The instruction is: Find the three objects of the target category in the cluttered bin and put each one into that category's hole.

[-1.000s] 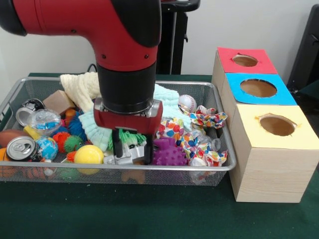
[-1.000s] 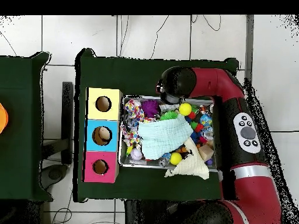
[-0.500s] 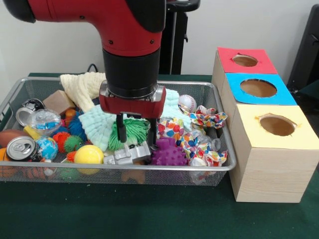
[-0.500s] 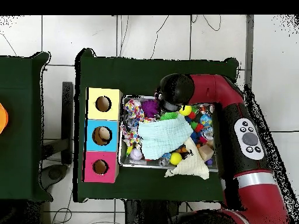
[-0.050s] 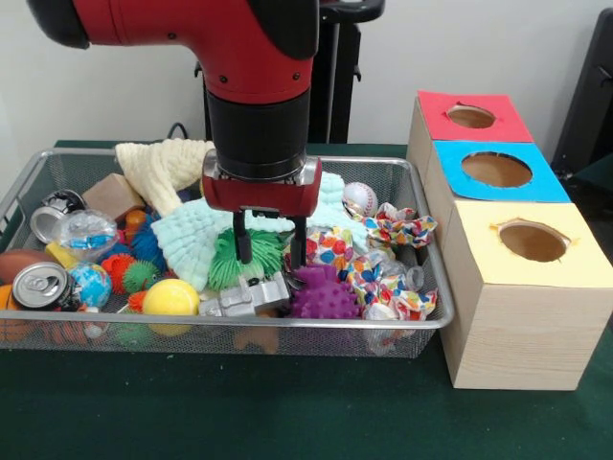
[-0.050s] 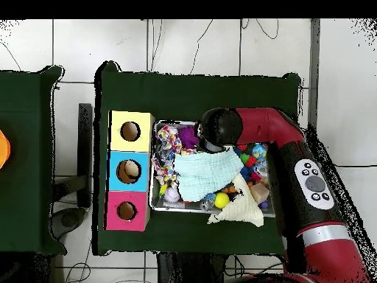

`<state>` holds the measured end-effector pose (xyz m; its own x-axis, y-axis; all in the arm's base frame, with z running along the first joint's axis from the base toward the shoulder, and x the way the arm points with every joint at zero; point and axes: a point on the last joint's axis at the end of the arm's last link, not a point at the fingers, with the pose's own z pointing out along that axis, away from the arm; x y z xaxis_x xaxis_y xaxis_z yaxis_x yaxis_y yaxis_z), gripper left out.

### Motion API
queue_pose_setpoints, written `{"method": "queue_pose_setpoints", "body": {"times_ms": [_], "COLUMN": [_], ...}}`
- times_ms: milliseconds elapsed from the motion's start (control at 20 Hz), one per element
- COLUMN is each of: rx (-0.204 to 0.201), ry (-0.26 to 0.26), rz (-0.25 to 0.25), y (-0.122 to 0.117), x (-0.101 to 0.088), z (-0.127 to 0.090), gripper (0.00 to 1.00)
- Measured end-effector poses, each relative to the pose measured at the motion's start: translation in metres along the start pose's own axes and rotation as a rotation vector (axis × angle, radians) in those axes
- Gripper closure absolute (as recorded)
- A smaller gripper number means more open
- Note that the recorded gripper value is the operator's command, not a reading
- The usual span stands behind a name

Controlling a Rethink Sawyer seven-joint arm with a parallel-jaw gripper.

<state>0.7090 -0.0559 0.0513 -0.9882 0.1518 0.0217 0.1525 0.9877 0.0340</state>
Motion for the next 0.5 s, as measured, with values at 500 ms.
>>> {"method": "queue_pose_setpoints", "body": {"times_ms": [500], "rx": [0.004], "ry": [-0.01], "rz": [-0.034], "y": [0.002], "x": [0.012], "z": [0.027], "gripper": [0.0]}}
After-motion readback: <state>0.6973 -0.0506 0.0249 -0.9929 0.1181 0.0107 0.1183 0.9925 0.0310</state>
